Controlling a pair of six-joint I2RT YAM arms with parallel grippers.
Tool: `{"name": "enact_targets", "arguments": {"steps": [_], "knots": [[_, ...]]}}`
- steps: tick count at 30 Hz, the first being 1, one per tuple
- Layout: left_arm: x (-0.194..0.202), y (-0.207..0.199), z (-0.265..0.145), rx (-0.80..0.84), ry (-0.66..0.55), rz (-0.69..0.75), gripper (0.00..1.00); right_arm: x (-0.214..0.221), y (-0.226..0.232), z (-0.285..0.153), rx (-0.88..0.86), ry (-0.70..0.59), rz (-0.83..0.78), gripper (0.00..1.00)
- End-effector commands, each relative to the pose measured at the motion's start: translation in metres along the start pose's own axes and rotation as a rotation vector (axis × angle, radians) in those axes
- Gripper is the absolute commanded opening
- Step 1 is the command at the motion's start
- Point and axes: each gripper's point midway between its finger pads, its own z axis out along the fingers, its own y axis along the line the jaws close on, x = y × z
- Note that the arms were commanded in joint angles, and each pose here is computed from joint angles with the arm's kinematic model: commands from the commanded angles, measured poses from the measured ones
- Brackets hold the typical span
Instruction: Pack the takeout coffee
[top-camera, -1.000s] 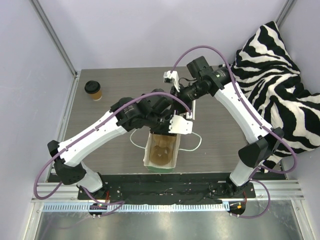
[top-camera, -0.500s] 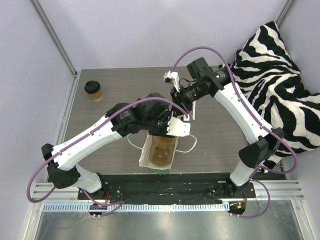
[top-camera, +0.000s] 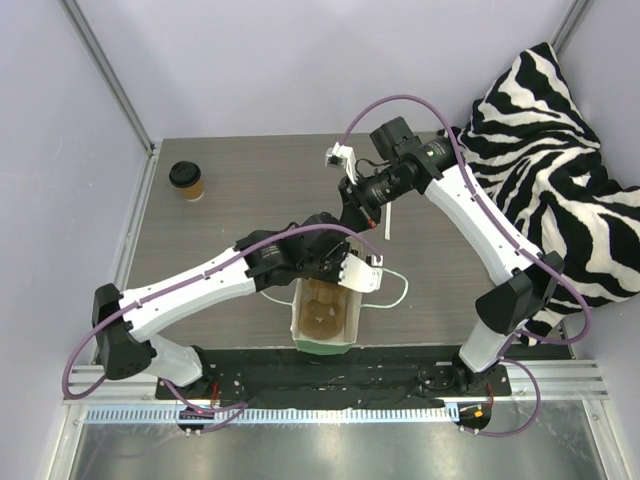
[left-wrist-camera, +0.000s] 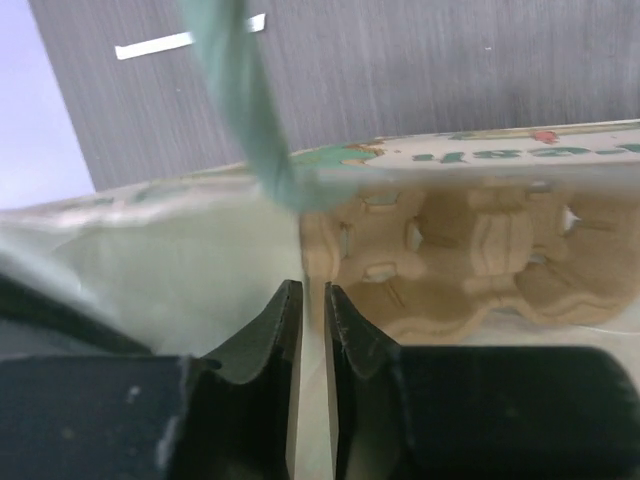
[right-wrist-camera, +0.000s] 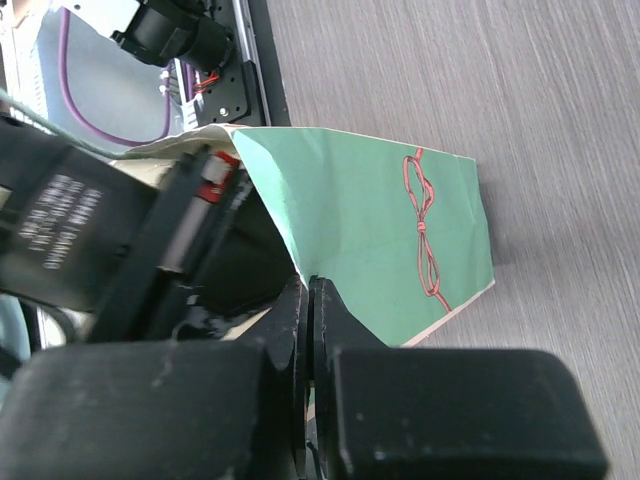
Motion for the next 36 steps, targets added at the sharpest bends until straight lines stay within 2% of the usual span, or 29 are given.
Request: {"name": "enact_targets", "arguments": {"steps": [1,6,11,18,23,26,29,33,36], "knots": [[-0.012,0.026,0.004,-0.127,-0.051,0.044,0.17,-0.011,0.017,-0.004,-0.050,-0.045,-0.044,0.01],[-0.004,0.027,0.018,-0.176,-0.034,0.082,0.13,-0.007,0.021,-0.004,-0.082,-0.040,-0.045,0.01],[0.018,0.003,0.039,-0.094,0.025,0.127,0.11,-0.005,0.024,-0.002,-0.108,-0.036,-0.043,0.01],[0.038,-0.013,0.052,0.041,0.076,0.060,0.08,-0.008,0.024,-0.002,-0.121,-0.038,-0.051,0.01],[0.034,-0.018,0.044,0.116,0.060,0.026,0.08,-0.011,0.023,-0.003,-0.115,-0.041,-0.065,0.01],[0.018,-0.022,0.032,0.150,-0.021,0.008,0.09,-0.009,0.021,-0.003,-0.098,-0.032,-0.075,0.01],[0.005,-0.013,0.016,0.120,-0.078,-0.022,0.15,-0.007,0.013,-0.003,-0.059,-0.019,-0.087,0.01],[-0.014,0.016,-0.013,0.029,-0.129,-0.079,0.30,-0.009,0.004,-0.004,-0.011,-0.013,-0.100,0.01],[-0.023,0.026,-0.034,-0.018,-0.171,-0.131,0.38,-0.009,0.001,-0.005,0.013,-0.016,-0.113,0.01]]}}
